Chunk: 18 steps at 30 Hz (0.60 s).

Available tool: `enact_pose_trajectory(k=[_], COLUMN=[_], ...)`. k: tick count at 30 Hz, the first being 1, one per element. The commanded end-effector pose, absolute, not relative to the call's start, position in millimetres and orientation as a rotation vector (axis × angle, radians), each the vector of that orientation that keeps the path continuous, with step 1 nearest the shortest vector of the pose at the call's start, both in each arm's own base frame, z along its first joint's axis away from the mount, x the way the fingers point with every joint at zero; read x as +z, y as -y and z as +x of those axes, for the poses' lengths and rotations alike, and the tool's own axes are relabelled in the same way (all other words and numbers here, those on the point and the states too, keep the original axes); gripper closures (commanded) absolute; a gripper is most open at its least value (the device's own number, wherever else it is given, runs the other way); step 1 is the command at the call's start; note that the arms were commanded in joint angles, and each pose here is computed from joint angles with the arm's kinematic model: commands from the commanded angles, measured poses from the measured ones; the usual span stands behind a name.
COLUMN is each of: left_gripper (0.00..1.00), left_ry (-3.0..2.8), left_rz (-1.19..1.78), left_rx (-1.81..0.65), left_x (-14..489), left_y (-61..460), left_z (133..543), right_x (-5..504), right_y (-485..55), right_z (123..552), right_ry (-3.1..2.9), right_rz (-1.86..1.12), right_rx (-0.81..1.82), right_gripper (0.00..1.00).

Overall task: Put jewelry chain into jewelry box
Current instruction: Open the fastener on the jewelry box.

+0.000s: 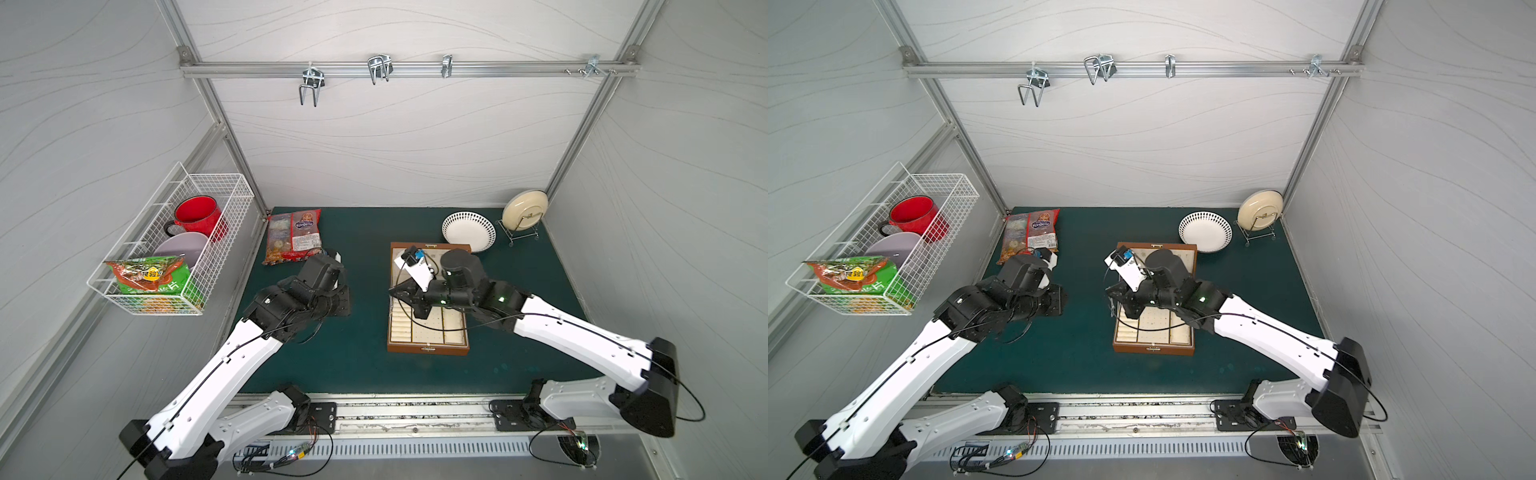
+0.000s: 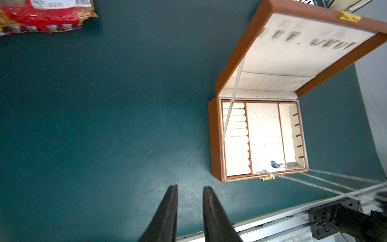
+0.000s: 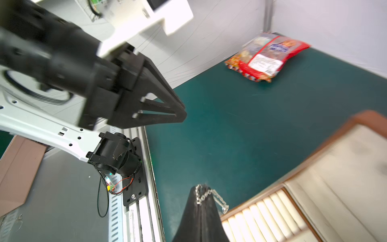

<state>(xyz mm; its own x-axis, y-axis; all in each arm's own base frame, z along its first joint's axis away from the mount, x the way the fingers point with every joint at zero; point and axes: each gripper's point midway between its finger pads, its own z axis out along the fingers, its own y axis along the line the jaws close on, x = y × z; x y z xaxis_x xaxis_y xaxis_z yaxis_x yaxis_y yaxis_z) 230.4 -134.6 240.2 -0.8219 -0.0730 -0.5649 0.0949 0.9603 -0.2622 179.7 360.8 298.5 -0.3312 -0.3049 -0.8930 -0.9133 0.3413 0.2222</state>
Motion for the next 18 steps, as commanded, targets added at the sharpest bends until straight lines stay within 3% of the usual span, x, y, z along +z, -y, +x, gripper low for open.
enact_pose_trajectory(k=[1,12,18], left_gripper=[0.74,0.68,0.64], left_ry=[-2.372,-2.272,-2.206], left_rz=[0.072,0.266,0.447], left_rx=[-0.555,-0.650,-0.579], left_x=[262,240,226], left_y=[172,252,281], left_z=[261,324,347], right_x=[292,275,273], right_y=[-322,-223,-200], right_z=[183,200,203], right_ry=[-1.930,-2.065,-2.076], right_rz=[-1.023,-0.750,-0.669], right_rx=[0.875,0.683,0.673], right_gripper=[1.00,1.00,1.00])
